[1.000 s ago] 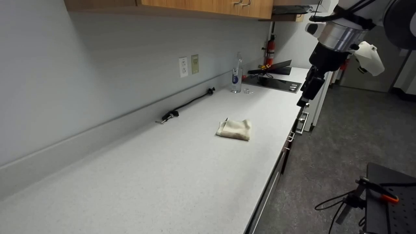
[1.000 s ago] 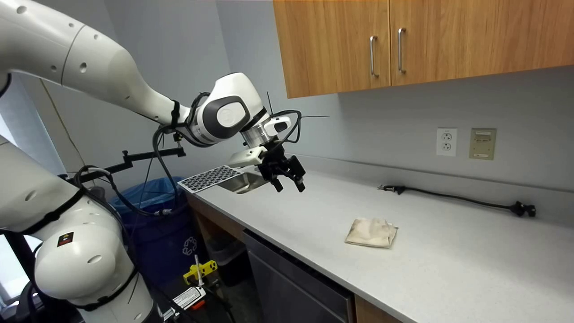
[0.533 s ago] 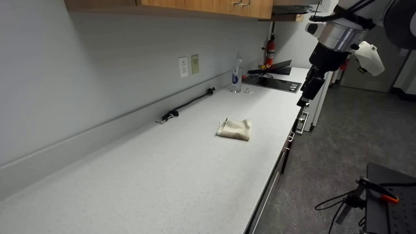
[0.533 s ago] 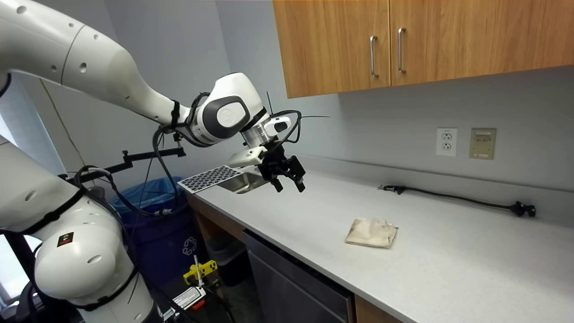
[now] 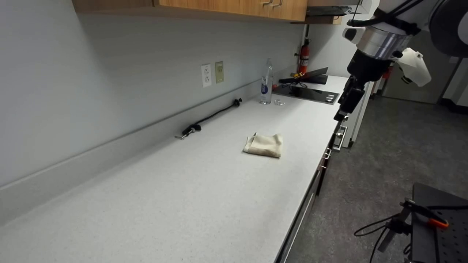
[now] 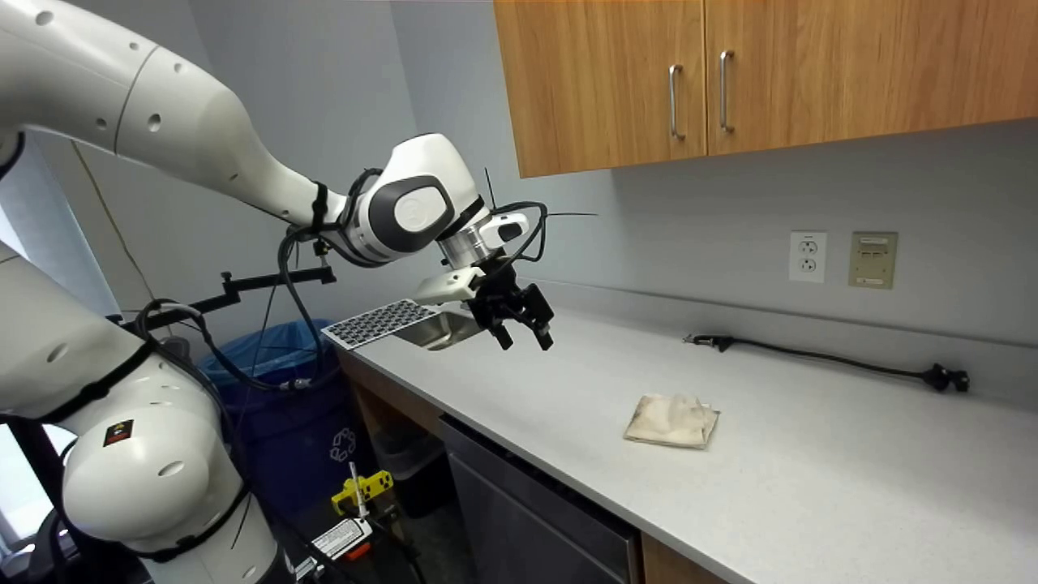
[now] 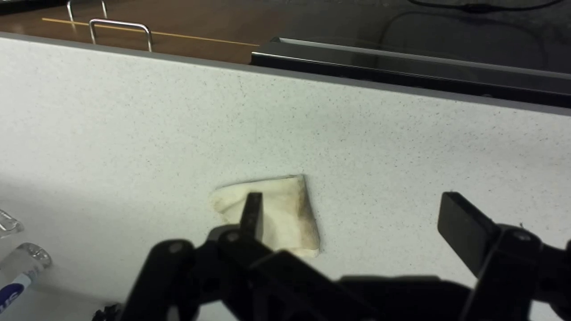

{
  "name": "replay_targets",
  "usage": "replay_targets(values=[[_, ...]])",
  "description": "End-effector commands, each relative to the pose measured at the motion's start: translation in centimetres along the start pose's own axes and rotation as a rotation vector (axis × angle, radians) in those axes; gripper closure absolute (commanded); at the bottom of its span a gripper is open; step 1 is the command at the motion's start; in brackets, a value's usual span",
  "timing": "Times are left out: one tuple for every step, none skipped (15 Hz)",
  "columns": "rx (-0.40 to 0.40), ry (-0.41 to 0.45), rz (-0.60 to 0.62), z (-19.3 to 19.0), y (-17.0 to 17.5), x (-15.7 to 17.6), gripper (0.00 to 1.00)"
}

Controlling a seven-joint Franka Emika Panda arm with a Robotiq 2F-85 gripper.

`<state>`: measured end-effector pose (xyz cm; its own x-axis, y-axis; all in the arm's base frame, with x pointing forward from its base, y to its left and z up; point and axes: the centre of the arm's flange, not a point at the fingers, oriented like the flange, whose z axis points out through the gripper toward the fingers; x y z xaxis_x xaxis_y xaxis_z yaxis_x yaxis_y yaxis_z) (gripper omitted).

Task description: Straighten out the cloth

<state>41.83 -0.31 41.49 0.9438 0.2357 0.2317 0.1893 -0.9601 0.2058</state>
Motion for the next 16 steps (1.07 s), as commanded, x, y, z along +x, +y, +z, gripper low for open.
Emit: replay_targets(values=[[0.001,-0.006,0.002,0.2,0.1,0.0,0.0],[0.003,-0.01,0.003,0.4,0.2,0.1,0.0],[0.004,-0.014,0.004,0.6,0.2,0.1,0.0],[0.005,-0.016,0.004,0.7,0.2,0.2,0.0],[0.005,-0.017,0.004,0.7,0.2,0.2,0.0],[0.005,-0.018,0.003,0.8,0.2,0.2,0.0],[0.005,-0.018,0.003,0.8,0.2,0.2,0.0],[0.005,-0.018,0.004,0.8,0.2,0.2,0.0],[0.004,-0.014,0.001,1.0,0.1,0.6,0.0],[0.003,-0.017,0.006,1.2,0.1,1.0,0.0],[0.006,-0.018,0.012,1.4,0.1,1.5,0.0],[0.012,-0.017,0.012,1.8,0.1,2.1,0.0],[0.012,-0.016,0.012,2.2,0.1,2.6,0.0],[0.014,-0.02,0.018,2.7,0.2,3.5,0.0],[0.018,-0.023,0.024,3.2,0.4,4.2,0.0],[0.024,-0.027,0.032,3.8,0.6,5.0,0.0]])
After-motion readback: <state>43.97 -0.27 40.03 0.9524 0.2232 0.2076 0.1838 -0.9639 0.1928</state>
